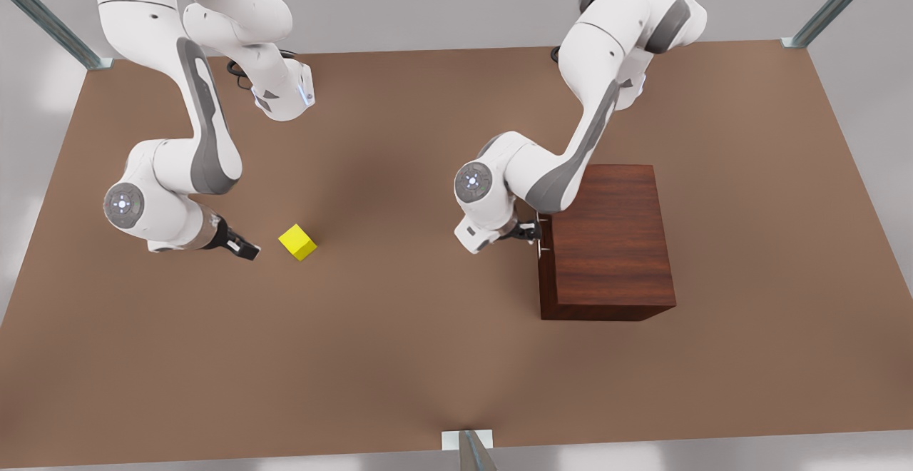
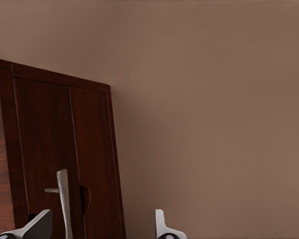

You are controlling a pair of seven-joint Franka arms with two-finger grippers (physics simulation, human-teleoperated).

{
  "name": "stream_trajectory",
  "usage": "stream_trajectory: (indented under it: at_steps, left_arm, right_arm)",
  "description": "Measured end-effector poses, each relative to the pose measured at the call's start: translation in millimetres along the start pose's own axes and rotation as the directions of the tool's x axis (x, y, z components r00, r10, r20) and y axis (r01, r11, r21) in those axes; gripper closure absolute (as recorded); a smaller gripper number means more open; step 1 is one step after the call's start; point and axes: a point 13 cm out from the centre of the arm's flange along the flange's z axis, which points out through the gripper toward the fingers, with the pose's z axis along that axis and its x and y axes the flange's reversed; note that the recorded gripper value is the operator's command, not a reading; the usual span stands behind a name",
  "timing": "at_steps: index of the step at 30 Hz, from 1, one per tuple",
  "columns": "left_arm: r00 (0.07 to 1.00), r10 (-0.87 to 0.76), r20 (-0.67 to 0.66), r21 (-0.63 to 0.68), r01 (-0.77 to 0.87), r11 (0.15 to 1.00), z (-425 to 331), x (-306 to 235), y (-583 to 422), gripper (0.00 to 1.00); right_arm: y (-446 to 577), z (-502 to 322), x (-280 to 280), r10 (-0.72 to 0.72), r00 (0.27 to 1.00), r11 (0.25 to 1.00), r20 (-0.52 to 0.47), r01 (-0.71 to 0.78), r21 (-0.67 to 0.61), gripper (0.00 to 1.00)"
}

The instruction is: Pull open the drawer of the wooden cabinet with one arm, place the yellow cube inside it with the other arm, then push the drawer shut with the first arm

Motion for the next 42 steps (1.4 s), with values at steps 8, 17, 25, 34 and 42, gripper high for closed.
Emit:
stream_trajectory:
  at_steps: [8, 17, 25, 34, 42]
  left_arm:
    - [0.994, -0.095, 0.05, -0.145, 0.101, 0.984, 32.8, -4.3, 22.0, 0.0]
    - [0.982, -0.177, 0.066, -0.167, 0.186, 0.968, 58.6, -5.7, 16.8, 0.0]
    - [0.969, -0.232, 0.09, -0.137, 0.243, 0.96, 61.7, -10.4, 3.8, 0.0]
    - [0.953, -0.278, 0.12, -0.081, 0.288, 0.954, 51.9, -5.2, -31.1, 0.0]
    - [0.941, -0.305, 0.147, -0.063, 0.316, 0.947, 42.0, 5.5, -54.9, 0.0]
  right_arm:
    - [8.4, 52.2, 20.5, 0.106, 0.994, 0.993, 0.013, -0.105, -0.048, 0.0]
    - [24.2, 101.2, 27.2, 0.189, 0.981, 0.98, 0.04, -0.186, -0.065, 0.0]
    - [23.0, 140.9, 39.0, 0.236, 0.971, 0.971, 0.027, -0.235, -0.036, 0.0]
    - [9.4, 162.7, 50.6, 0.256, 0.966, 0.967, 0.021, -0.256, 0.007, 0.0]
    - [7.1, 185.2, 51.6, 0.259, 0.965, 0.965, 0.024, -0.26, 0.032, 0.0]
